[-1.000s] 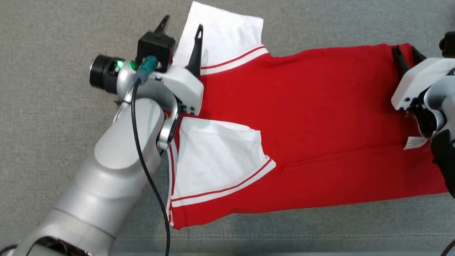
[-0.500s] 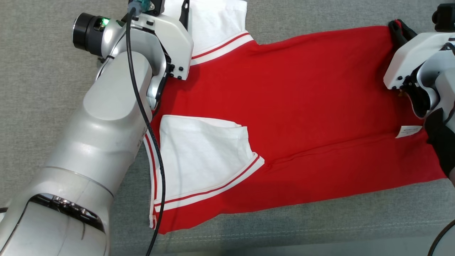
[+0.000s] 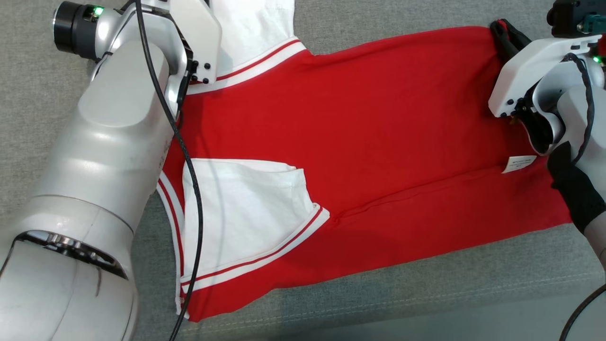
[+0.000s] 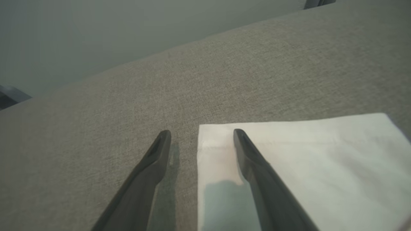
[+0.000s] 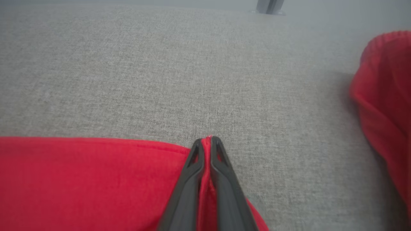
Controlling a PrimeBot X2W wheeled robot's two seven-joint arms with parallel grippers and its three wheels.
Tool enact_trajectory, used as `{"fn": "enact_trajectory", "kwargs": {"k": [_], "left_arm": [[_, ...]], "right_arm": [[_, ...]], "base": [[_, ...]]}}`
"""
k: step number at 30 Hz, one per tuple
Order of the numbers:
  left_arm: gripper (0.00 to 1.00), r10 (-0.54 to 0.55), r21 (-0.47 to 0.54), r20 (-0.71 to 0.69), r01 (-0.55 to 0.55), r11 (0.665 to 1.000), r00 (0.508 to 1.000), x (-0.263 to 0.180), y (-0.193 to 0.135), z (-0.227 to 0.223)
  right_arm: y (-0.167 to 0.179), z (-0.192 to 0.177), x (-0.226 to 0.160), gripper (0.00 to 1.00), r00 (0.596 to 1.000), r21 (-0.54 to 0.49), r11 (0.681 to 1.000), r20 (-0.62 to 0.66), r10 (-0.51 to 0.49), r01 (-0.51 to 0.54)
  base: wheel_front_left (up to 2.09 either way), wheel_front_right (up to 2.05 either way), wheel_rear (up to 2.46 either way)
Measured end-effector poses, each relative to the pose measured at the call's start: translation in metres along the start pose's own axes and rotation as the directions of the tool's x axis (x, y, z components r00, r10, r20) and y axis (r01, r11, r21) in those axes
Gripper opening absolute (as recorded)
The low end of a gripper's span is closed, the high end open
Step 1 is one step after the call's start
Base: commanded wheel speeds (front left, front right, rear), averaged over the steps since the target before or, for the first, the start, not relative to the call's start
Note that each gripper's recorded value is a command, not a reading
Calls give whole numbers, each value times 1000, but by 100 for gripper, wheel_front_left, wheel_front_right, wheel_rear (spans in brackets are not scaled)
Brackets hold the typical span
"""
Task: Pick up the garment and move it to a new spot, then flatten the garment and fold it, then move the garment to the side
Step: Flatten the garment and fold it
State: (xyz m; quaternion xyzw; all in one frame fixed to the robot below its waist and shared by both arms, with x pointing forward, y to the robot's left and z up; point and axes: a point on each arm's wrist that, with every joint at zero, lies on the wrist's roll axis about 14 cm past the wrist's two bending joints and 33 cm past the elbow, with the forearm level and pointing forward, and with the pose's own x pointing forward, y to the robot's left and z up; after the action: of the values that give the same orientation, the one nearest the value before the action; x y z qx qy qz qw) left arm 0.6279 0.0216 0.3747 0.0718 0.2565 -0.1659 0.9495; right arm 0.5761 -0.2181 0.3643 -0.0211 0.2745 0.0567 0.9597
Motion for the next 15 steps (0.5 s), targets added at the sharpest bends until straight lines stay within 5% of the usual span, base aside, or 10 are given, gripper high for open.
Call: {"fn": "enact_trajectory", "kwargs": {"k": [2,3,4,10,15], "left_arm": [[45,0,0,-24,0,1000,1000,3,-1,-2],[39,-5,-4,-40,4,1000,999,4,-2,-4],[3,-15,-12,-58,14,1000,998,4,-5,-8],[0,-33,-20,-67,31,999,997,6,-10,-8],[0,-33,-24,120,36,999,992,0,-6,26]], "right_arm": [[-2,-1,-2,0,1000,1,1000,-2,-3,3],[-2,-1,-3,0,1000,1,1000,-3,-4,4],[-3,-1,-4,0,1000,-1,1000,-5,-5,5],[-6,-3,-8,0,1000,-1,1000,-11,-9,9],[-3,5,-9,0,1000,19,1000,22,-2,2]], "base": [[0,0,0],[0,0,0],[0,0,0],[0,0,0],[0,0,0]]}}
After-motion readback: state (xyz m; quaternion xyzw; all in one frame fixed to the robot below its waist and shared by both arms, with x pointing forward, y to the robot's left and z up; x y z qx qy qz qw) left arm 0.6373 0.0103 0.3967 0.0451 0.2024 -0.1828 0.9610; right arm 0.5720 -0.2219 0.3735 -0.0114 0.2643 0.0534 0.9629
